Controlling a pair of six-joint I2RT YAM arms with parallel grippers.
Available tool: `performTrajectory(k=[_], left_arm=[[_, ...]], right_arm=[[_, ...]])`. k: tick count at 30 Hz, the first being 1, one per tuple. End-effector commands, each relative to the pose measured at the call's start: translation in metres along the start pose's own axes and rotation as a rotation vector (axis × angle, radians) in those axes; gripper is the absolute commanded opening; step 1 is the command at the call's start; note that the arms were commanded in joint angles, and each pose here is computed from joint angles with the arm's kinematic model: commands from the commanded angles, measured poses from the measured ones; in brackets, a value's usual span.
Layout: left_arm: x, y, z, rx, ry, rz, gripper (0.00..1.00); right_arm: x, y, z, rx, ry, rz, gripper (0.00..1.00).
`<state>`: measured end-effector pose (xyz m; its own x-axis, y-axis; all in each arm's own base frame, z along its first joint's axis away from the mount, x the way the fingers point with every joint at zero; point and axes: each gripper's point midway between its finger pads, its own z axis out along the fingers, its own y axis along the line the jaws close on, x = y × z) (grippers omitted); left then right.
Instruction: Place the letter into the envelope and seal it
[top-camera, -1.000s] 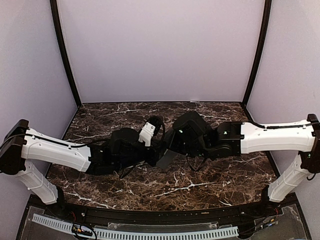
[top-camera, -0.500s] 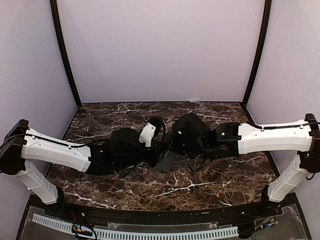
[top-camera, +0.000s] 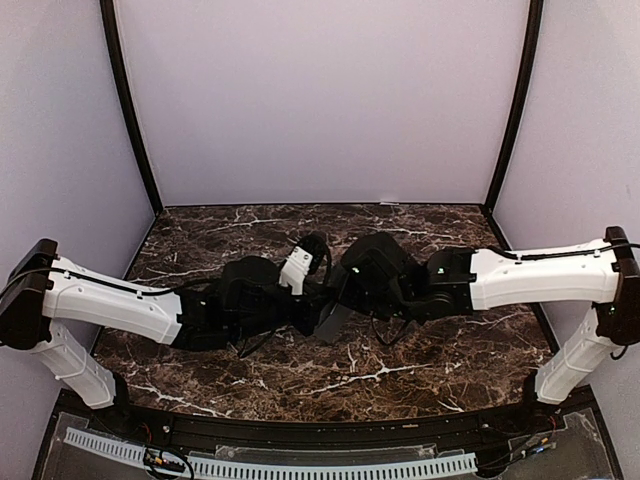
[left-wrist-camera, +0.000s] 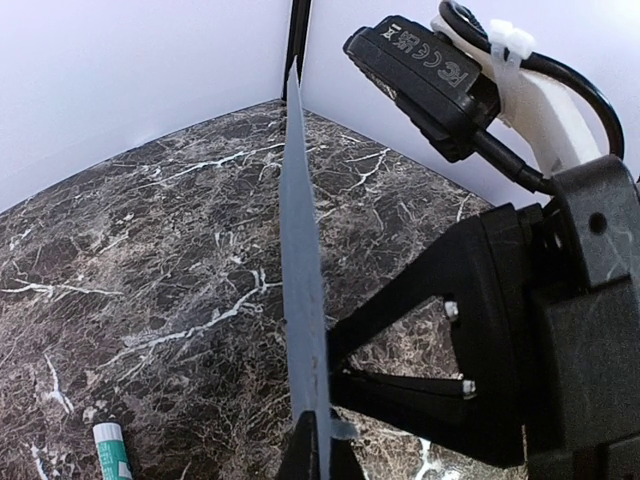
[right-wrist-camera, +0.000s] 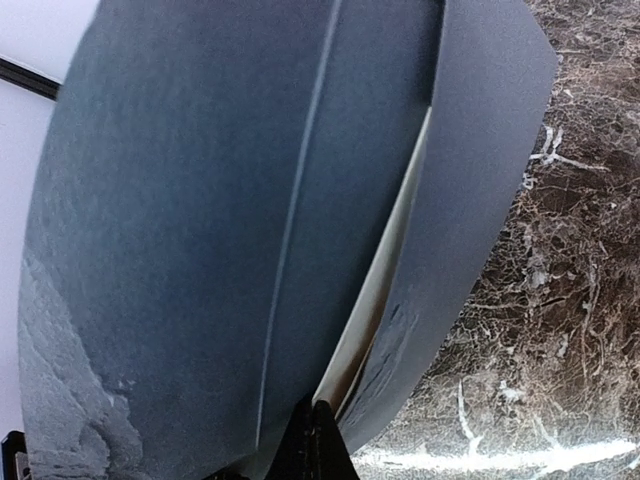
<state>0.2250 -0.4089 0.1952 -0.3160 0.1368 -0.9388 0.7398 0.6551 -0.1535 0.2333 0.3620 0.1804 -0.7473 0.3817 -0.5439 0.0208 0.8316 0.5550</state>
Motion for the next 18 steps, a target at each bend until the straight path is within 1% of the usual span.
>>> performTrajectory(k=[1, 12, 18], left_arm=[[-0.029, -0.014, -0.011, 0.050, -0.074, -0.024, 0.00], [-0.028, -0.025, -0.010, 0.076, -0.070, -0.010, 0.00], [-0.028, -0.025, -0.009, 0.068, -0.071, -0.010, 0.00]], right_arm=[[0.002, -0.012, 0.007, 0.046, -0.014, 0.012, 0.00], [0.009, -0.020, 0.018, 0.100, -0.007, 0.010, 0.00], [0.009, -0.021, 0.019, 0.104, -0.004, 0.010, 0.00]])
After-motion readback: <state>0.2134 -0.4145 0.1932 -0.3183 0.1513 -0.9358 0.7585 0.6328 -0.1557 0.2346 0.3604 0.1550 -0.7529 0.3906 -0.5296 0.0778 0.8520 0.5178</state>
